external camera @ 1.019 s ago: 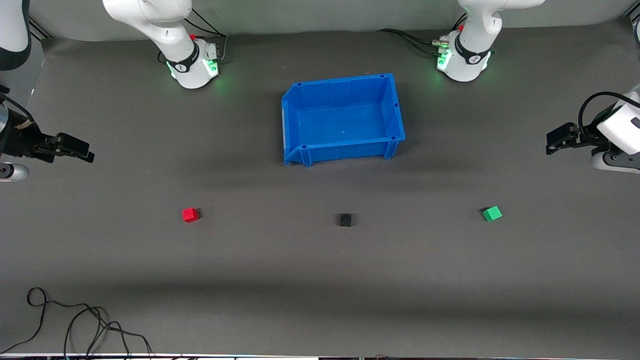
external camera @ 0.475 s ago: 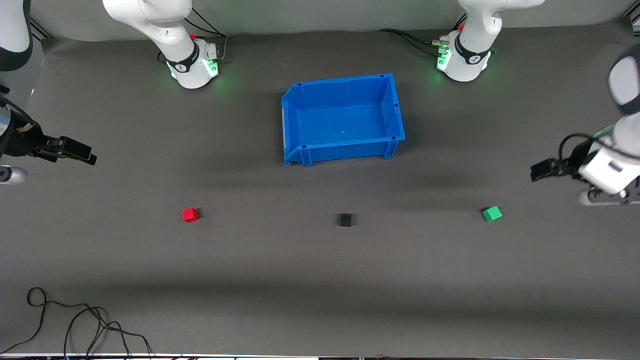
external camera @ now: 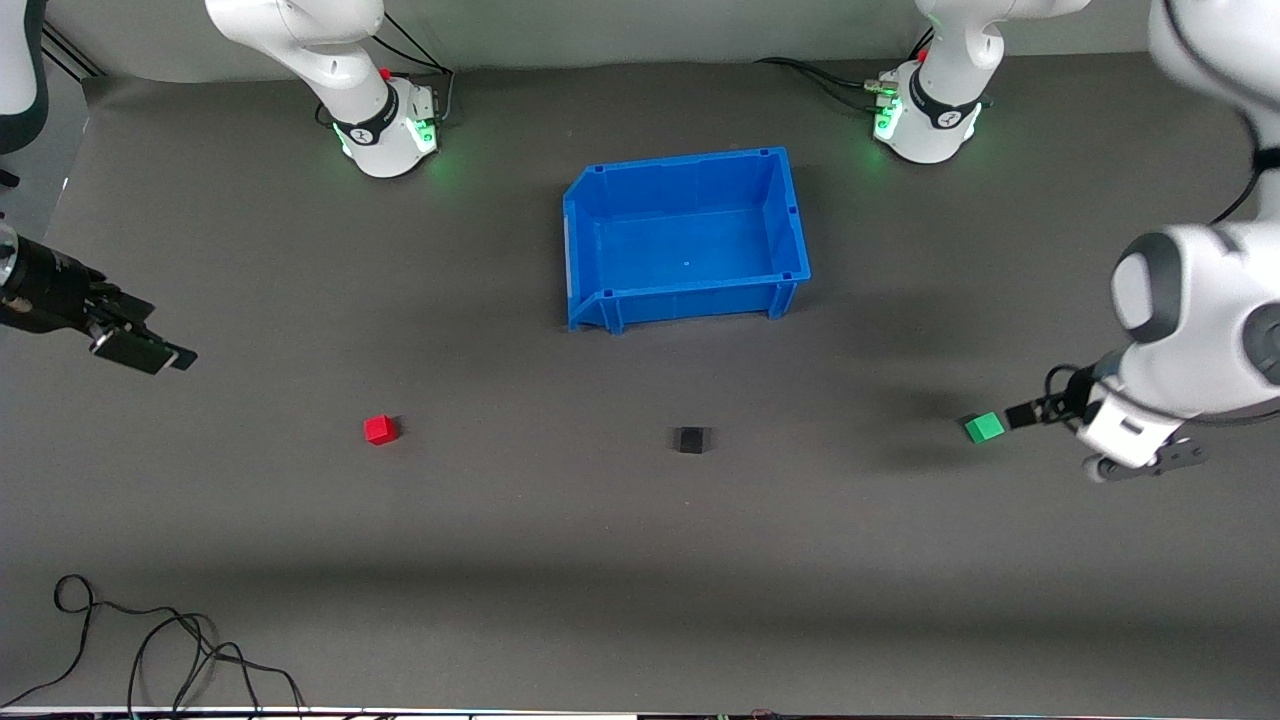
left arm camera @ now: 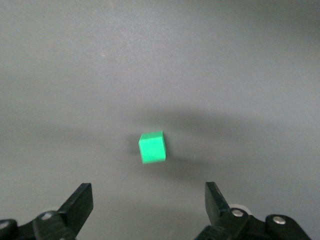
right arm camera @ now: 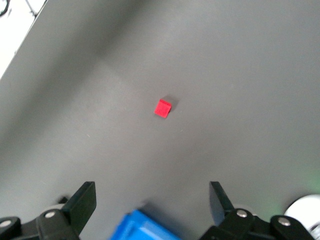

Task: Attach green and red cubes to black cube
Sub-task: 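Reach the left gripper to the green cube while the right gripper reaches the red cube, then close the left gripper on the green cube while the right gripper grasps red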

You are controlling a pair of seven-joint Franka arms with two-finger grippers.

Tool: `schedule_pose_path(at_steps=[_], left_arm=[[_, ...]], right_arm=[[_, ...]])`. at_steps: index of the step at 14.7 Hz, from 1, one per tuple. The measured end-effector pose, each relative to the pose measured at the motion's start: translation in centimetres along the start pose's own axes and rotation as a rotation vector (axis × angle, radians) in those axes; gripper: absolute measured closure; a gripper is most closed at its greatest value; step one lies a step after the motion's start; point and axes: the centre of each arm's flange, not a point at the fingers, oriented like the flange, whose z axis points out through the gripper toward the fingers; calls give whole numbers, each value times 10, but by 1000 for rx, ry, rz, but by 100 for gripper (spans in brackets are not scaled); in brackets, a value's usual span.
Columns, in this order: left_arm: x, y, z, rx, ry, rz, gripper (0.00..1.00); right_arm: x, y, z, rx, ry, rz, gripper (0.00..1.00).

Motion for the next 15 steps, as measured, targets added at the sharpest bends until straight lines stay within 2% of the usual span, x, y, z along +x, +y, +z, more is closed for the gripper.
schedule_pose_path(at_steps=[2, 4, 5, 6, 9, 11, 15], left_arm=[[7, 4, 47, 8, -19, -33, 1], [9, 0, 83, 15, -52, -61, 3], [10, -5, 94, 18, -67, -87, 13], [10, -12, 103, 21, -80, -117, 19], [12, -23, 111, 23, -93, -172, 18], [12, -19, 113, 20, -87, -178, 19], [14, -10, 128, 17, -68, -167, 20]], right_arm=[[7, -1, 7, 15, -37, 156, 0], [22, -1, 25, 19, -95, 248, 0], [31, -2, 39, 14, -131, 296, 0], [41, -3, 57, 8, -172, 344, 0], [67, -8, 112, -21, -263, 421, 0], [78, -14, 147, -27, -274, 444, 0], [89, -13, 224, -5, -263, 488, 0]])
